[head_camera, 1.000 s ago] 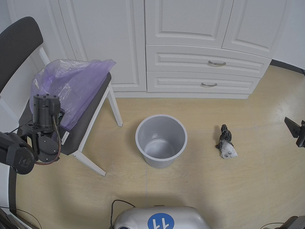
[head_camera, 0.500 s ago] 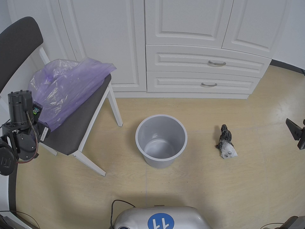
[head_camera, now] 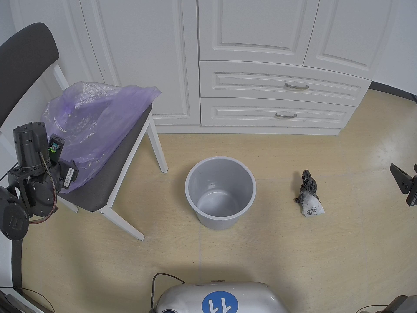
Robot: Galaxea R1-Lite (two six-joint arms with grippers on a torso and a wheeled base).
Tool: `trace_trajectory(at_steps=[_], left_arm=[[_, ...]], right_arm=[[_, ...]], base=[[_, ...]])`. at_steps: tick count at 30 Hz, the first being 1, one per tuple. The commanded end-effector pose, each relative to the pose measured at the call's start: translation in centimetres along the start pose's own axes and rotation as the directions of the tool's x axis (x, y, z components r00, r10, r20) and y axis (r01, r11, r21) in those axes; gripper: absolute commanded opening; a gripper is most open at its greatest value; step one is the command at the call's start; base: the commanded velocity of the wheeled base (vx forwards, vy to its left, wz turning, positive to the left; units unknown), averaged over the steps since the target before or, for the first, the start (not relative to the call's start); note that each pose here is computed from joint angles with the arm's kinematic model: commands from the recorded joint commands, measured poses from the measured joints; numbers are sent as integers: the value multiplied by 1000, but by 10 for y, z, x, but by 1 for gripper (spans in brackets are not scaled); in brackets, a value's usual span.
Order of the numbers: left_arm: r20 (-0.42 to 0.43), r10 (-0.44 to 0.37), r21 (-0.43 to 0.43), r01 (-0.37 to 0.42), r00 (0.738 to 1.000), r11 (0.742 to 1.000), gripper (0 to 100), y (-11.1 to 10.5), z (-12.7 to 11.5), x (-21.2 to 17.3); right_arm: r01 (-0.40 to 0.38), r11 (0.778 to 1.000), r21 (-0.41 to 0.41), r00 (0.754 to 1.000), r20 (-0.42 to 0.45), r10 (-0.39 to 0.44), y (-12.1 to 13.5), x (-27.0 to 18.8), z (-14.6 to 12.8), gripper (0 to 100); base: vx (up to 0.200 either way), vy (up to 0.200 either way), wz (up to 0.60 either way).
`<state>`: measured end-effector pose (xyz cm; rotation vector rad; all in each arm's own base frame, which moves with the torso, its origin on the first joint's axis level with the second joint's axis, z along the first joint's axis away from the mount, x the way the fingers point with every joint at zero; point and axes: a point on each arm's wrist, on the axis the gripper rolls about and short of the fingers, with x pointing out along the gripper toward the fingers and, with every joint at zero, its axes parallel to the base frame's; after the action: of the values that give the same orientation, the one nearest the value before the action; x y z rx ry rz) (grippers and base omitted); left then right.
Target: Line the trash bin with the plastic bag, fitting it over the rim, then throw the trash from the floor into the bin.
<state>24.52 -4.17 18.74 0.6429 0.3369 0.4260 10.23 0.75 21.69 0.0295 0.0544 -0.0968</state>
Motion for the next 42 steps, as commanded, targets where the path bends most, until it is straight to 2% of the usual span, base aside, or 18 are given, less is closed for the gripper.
trace_trajectory(at_steps=[1,6,15,23,28,37,42], left_arm=[[-23,-34,39,35,999,999,100,-12,-8,0],[-27,-63,64,65,998,996,100,-17,-17,-9],[-39,-73,71,75,997,995,100,-9,-34,-22],[-92,-53,75,60,994,995,100,-10,-50,-10],[-62,-22,37,24,998,999,100,-13,-48,2],[-54,-19,29,21,998,999,100,-20,-54,5],[-13,0,2,0,1000,1000,100,-18,-52,3]], right_arm=[[-1,1000,1,1000,0,1,0,0,0,100],[-2,1000,2,1000,5,2,0,-1,1,100],[-4,1000,1,1000,2,4,0,0,1,100],[-4,1000,3,1000,11,4,0,-2,2,100],[-4,1000,2,1000,8,4,0,-2,1,100],[-30,1000,6,999,34,29,-1,-8,3,100],[-77,997,9,995,67,76,-1,-15,7,100]], base=[[0,0,0],[0,0,0],[0,0,0],[0,0,0],[0,0,0],[0,0,0],[0,0,0]])
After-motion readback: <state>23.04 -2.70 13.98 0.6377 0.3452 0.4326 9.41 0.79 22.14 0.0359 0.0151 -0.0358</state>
